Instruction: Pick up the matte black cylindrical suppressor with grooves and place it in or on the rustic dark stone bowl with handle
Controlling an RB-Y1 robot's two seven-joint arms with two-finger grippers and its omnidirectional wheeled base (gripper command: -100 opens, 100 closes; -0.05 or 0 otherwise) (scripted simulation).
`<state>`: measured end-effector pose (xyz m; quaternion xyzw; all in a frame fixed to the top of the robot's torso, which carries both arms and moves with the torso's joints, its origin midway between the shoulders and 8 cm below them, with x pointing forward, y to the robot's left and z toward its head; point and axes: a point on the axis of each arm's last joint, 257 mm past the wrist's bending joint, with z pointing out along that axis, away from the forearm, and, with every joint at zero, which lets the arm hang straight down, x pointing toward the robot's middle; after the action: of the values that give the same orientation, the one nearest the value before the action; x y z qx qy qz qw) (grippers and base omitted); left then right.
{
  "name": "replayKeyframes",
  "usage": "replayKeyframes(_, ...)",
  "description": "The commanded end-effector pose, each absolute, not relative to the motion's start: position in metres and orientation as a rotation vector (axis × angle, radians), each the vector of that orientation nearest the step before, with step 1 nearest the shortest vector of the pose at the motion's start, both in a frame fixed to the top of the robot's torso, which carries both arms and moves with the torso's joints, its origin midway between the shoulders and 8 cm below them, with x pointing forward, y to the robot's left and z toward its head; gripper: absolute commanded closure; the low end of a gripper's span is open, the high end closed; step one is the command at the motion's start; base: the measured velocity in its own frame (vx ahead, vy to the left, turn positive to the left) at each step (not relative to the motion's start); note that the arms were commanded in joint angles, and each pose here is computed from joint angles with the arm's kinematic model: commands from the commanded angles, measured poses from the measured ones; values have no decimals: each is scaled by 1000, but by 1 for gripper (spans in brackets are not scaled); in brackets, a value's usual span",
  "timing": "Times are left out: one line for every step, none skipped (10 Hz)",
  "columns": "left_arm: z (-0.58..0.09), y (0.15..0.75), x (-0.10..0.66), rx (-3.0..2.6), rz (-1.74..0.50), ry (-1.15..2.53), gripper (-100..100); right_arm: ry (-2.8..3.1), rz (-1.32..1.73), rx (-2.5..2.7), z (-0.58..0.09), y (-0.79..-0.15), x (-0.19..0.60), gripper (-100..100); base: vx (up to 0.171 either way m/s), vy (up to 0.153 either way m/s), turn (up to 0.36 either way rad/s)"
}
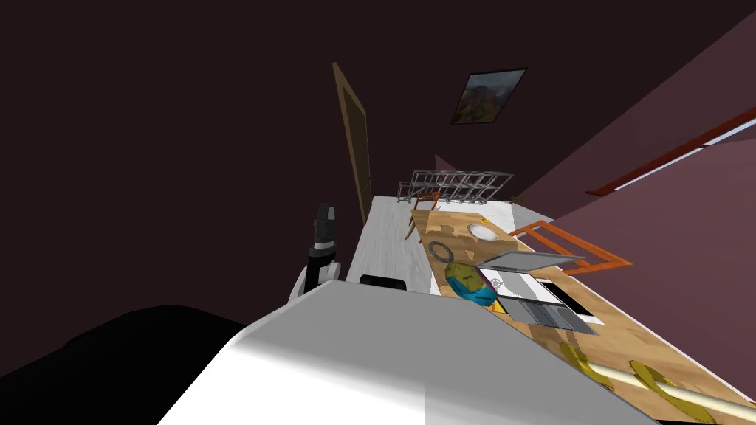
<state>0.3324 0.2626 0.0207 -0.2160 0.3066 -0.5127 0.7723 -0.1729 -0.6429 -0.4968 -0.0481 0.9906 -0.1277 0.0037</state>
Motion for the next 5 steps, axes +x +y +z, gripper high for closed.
replayKeyframes(21, 263, 332, -468, -1111, 664, 0, 3111, -404, -100, -497, -636, -182, -100, -59, -5, 185)
replayKeyframes(21, 263, 332, -468, -1111, 664, 0, 3116, -407, -59, -499, -631, -189, -100, -74, -20, 279)
replayKeyframes(21, 263, 332, -468, -1111, 664, 0, 3114, -403, -85, -500, -634, -184, -100, -36, -15, 51)
replayKeyframes(21, 263, 332, -468, -1111, 665, 0, 3114, -406, -80, -499, -634, -185, 100, -6, 0, -13)
replayKeyframes(21, 263, 332, -468, -1111, 665, 0, 3114, -400, -79, -500, -632, -185, 100, 0, 0, 0)
